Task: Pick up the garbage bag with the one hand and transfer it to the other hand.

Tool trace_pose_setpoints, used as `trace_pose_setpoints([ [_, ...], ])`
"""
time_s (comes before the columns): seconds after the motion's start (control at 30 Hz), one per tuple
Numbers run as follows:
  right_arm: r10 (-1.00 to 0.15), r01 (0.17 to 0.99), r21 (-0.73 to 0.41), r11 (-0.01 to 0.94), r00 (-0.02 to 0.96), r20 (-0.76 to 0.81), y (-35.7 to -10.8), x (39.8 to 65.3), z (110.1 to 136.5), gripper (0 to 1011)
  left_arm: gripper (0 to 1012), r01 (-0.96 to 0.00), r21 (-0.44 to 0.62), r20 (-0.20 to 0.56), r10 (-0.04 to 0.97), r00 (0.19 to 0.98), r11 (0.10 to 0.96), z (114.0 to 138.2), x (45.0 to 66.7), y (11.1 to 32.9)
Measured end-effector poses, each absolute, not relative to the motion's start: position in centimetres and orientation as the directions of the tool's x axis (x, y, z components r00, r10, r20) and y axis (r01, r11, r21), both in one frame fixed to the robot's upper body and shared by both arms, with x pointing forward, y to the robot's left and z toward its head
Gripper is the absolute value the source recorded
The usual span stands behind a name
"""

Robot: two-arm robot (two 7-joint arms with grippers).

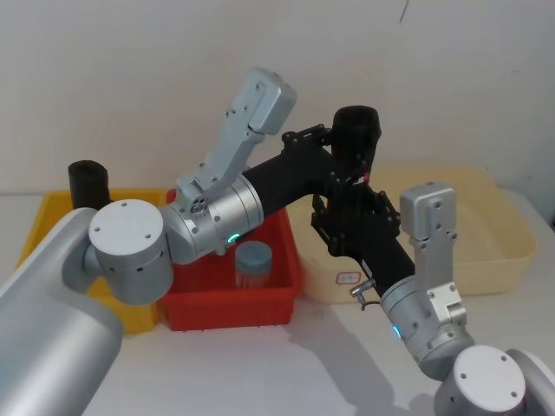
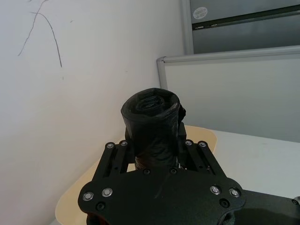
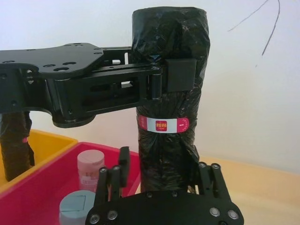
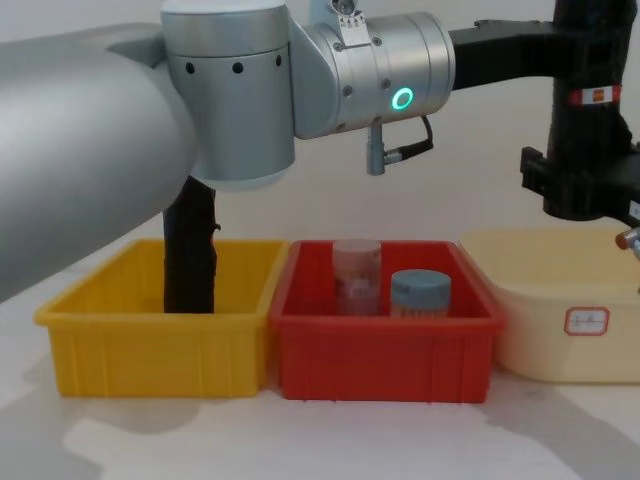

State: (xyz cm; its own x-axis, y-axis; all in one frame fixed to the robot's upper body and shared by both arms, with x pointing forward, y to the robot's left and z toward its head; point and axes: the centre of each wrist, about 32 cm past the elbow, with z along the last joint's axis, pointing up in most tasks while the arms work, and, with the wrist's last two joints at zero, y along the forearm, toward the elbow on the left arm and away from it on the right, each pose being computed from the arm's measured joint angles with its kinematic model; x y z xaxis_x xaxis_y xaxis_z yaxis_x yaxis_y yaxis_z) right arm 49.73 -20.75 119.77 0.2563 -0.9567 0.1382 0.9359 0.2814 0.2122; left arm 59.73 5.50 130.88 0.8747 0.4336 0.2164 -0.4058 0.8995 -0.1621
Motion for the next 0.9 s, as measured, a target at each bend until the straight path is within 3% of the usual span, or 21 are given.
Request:
trace_pose_setpoints([
  [0.13,-0.957,0.936,0.212,0.281,0.256,0.138,-20.74,49.76,119.79,663,452,-0.406,-0.162,0.216,0.434,0.875,0.899,130.88,59.73,5.50],
  [0.27,-0.957,0.936,0.212,0.282,0.257,0.137,-20.72,49.79,119.81,509,452,-0.406,-0.162,0.216,0.434,0.875,0.899,130.88,59.73,5.50],
  [0.53,-0.956,0.936,0.211,0.282,0.258,0.137,-20.70,49.80,119.80,507,498,-0.406,-0.162,0.216,0.434,0.875,0.899,130.87,59.73,5.50],
  [0.77,-0.956,0.936,0.211,0.282,0.258,0.136,-20.68,49.82,119.80,506,727,-0.406,-0.162,0.216,0.434,0.875,0.899,130.88,59.73,5.50],
  [0.9,-0.957,0.936,0.211,0.282,0.258,0.136,-20.68,49.82,119.81,506,782,-0.406,-0.162,0.217,0.434,0.875,0.899,130.88,59.73,5.50],
])
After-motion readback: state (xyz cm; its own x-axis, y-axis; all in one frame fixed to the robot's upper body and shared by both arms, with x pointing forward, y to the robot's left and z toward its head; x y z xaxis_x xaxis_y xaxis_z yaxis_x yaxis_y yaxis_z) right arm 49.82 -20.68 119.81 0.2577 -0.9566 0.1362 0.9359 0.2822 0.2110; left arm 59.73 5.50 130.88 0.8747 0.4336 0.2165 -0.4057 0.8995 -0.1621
